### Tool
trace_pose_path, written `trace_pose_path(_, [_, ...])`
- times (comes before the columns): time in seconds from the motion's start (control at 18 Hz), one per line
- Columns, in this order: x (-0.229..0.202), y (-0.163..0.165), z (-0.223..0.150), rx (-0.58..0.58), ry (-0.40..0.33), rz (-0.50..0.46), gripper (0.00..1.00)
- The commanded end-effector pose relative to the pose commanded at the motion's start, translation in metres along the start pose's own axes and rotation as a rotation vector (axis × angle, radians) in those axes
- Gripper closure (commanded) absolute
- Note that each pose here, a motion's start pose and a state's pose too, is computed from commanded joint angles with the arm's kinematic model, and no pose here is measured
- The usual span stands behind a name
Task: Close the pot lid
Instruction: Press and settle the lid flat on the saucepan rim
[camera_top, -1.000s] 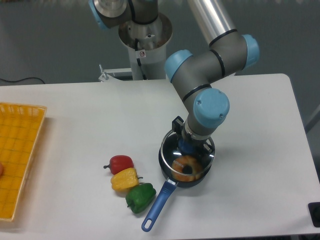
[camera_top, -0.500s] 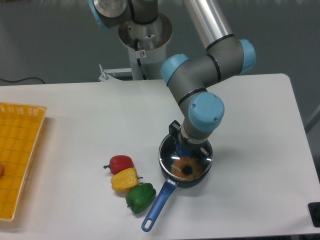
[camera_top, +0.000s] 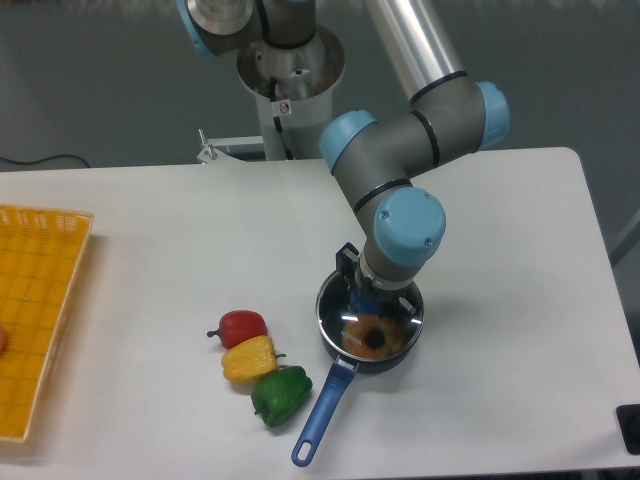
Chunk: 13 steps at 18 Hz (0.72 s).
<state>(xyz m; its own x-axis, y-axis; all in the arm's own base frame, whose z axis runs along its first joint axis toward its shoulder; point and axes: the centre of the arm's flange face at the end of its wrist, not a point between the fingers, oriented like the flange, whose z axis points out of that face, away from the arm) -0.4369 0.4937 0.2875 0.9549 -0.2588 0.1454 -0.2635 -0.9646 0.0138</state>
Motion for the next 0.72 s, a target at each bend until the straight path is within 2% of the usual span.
trace_pose_path(0.72, [-0.0006, -0.0002, 0.0019, -0.001, 0.003, 0.0, 0.32])
